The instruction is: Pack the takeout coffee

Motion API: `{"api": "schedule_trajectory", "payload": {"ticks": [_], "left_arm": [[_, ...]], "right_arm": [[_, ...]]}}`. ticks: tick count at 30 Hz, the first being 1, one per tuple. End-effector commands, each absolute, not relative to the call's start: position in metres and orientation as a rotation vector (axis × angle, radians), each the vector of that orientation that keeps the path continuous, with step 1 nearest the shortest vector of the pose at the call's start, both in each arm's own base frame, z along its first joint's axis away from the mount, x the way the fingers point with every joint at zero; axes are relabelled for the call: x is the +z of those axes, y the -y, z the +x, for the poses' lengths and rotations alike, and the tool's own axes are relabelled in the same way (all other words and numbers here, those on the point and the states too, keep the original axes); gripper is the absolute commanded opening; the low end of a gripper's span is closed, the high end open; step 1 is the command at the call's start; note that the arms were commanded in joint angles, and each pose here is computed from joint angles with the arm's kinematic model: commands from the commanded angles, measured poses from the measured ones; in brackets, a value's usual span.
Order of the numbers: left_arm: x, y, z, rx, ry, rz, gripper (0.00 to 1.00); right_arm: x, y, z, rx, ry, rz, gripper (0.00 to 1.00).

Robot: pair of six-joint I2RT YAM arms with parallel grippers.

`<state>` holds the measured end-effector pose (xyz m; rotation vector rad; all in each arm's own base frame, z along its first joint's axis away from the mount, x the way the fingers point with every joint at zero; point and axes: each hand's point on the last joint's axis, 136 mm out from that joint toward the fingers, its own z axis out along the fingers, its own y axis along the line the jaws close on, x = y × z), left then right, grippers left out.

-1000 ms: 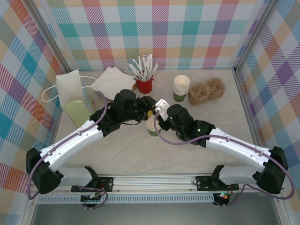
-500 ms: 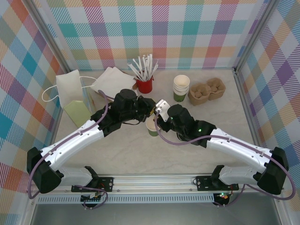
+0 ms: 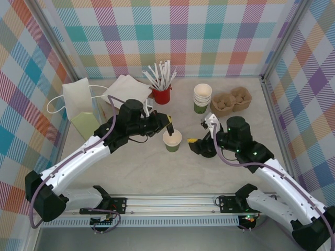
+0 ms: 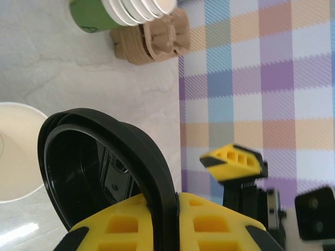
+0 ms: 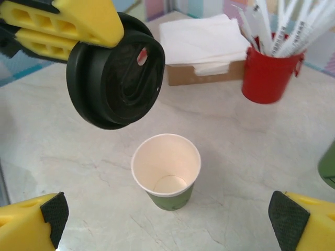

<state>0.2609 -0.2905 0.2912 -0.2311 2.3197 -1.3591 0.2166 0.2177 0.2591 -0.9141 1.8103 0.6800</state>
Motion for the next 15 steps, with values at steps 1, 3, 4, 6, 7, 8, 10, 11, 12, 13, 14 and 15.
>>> {"api": "schedule_trajectory", "payload": {"ticks": [1, 3, 4, 6, 7, 8, 10, 11, 12, 13, 14, 15], "left_arm": [[0.304, 0.292, 0.237, -1.368, -2.293, 0.085, 0.01], [0.311, 0.293, 0.229, -1.379, -2.261, 0.183, 0.0], [0.314, 0.293, 0.226, -1.386, -2.248, 0.218, 0.0], [0.32, 0.293, 0.22, -1.393, -2.215, 0.286, 0.0], [0.322, 0.293, 0.219, -1.398, -2.204, 0.307, 0.0], [0.324, 0.294, 0.217, -1.403, -2.197, 0.324, 0.0], [0.327, 0.296, 0.215, -1.422, -2.184, 0.348, 0.0], [0.328, 0.297, 0.215, -1.431, -2.18, 0.349, 0.0], [0.329, 0.298, 0.216, -1.437, -2.178, 0.348, 0.0], [0.328, 0.299, 0.216, -1.439, -2.181, 0.345, 0.0], [0.328, 0.299, 0.216, -1.437, -2.182, 0.345, 0.0], [0.327, 0.299, 0.217, -1.437, -2.185, 0.34, 0.0]], "right_arm": [[0.278, -0.237, 0.189, 0.812, -1.553, -1.107, 1.0], [0.283, -0.24, 0.186, 0.804, -1.473, -1.152, 1.0], [0.287, -0.241, 0.185, 0.805, -1.449, -1.163, 1.0], [0.296, -0.246, 0.183, 0.826, -1.403, -1.188, 1.0], [0.3, -0.248, 0.183, 0.839, -1.39, -1.196, 1.0], [0.304, -0.251, 0.182, 0.859, -1.372, -1.206, 1.0], [0.309, -0.256, 0.183, 0.888, -1.348, -1.221, 1.0], [0.311, -0.259, 0.185, 0.898, -1.342, -1.225, 1.0], [0.313, -0.261, 0.187, 0.905, -1.335, -1.228, 1.0], [0.314, -0.264, 0.189, 0.912, -1.331, -1.232, 1.0], [0.315, -0.266, 0.191, 0.921, -1.324, -1.235, 1.0], [0.317, -0.269, 0.193, 0.928, -1.318, -1.235, 1.0]]}}
